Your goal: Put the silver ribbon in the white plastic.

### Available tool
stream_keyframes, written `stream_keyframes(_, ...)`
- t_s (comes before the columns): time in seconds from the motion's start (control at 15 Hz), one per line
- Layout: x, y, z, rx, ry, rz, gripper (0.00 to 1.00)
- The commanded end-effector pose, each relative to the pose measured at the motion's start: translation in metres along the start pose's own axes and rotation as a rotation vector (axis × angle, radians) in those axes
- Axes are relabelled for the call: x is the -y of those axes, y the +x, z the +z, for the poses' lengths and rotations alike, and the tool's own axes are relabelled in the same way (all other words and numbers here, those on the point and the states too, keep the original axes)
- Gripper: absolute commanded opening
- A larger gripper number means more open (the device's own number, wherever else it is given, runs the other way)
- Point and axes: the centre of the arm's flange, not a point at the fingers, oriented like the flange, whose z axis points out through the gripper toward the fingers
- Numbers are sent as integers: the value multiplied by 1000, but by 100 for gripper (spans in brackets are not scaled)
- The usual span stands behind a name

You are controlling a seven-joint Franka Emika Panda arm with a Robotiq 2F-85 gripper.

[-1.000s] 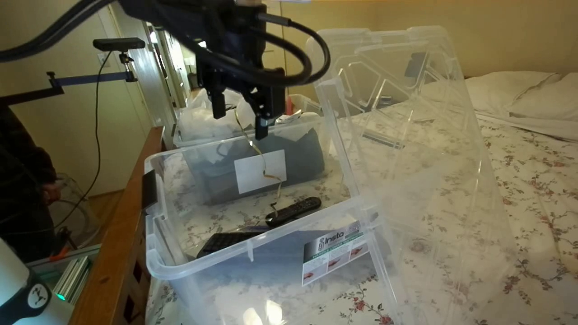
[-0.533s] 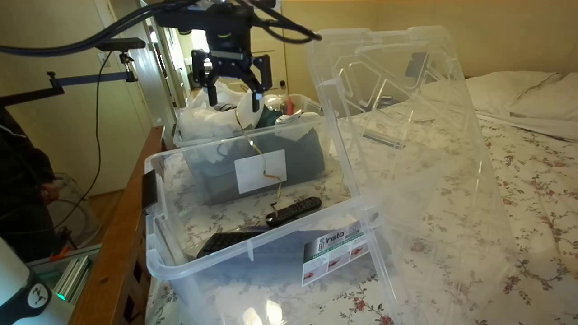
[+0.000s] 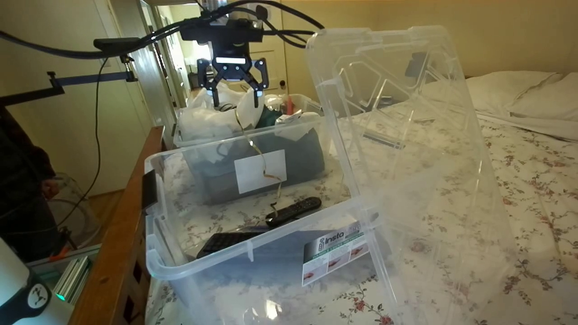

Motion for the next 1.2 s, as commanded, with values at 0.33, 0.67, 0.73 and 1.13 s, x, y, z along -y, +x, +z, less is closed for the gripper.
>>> stream_keyframes(0.33,8,18,36,-53,65,-83,100)
stream_keyframes(0.67,8,31,63,-69,121,-134,97)
stream_keyframes(0.73,4,35,68,-59,120,-151,98)
stream_keyframes(1.13,-11,52,80,-50,128,-227,63)
